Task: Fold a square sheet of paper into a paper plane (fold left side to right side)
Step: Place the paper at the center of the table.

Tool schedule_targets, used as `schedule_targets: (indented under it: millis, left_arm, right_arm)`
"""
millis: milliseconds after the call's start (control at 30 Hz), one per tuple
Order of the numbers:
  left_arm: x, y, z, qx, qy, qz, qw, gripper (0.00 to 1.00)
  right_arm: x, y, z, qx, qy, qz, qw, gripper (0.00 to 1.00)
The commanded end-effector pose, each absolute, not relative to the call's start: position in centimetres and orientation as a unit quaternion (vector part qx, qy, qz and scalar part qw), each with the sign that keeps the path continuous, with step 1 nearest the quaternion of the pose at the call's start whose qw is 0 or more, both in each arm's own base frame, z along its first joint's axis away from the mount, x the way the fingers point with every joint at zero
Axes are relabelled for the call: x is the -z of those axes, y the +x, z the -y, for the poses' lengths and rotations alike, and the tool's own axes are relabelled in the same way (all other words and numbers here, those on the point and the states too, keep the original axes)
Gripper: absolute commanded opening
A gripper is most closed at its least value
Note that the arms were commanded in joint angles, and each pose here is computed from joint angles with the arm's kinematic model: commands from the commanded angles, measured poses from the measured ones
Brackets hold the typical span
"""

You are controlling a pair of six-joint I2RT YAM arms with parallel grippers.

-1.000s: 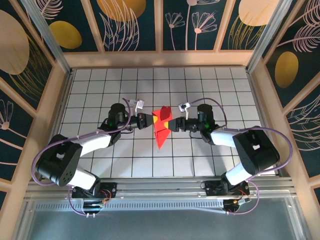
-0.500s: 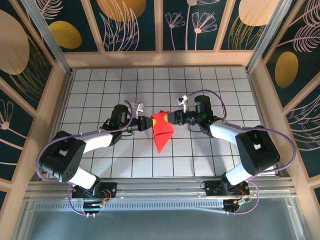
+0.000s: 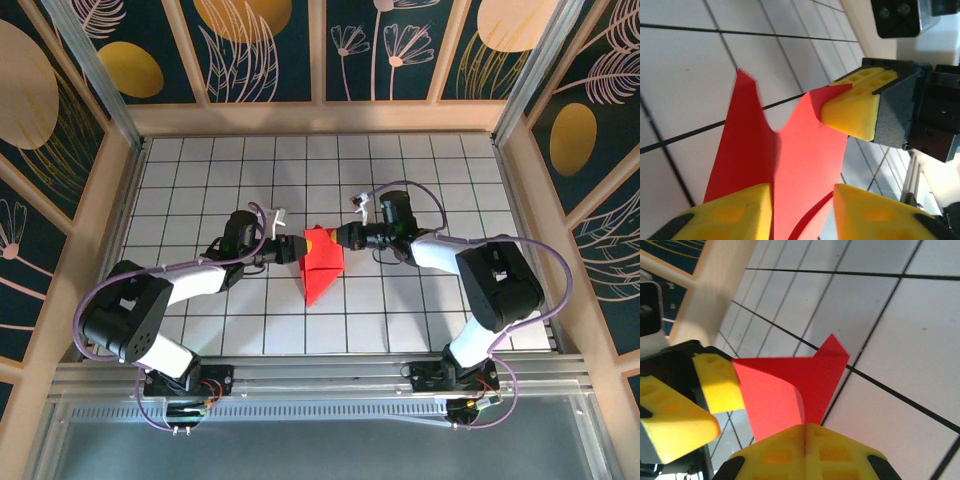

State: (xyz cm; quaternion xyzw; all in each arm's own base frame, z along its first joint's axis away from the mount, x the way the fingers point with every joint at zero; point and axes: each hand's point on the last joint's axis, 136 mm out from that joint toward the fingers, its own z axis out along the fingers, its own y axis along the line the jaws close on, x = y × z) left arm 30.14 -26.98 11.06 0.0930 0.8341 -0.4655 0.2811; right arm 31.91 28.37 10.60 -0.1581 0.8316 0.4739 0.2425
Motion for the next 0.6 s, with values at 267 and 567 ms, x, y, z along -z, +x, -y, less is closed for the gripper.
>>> schedule_targets:
  millis: [267, 567]
  left_arm:
    - [-12.4, 30.5, 22.2, 0.294, 0.089, -0.880, 0.363, 0.53]
    - [-13.8, 26.1, 23.0, 0.239, 0.137, -0.886, 0.374, 0.54]
  right_arm:
    - [-6.9, 34.6, -25.8, -0.412, -0.071, -0.886, 0.200, 0.00]
    - [-6.1, 34.9, -25.5, -0.395, -0.033, -0.908, 0.136, 0.00]
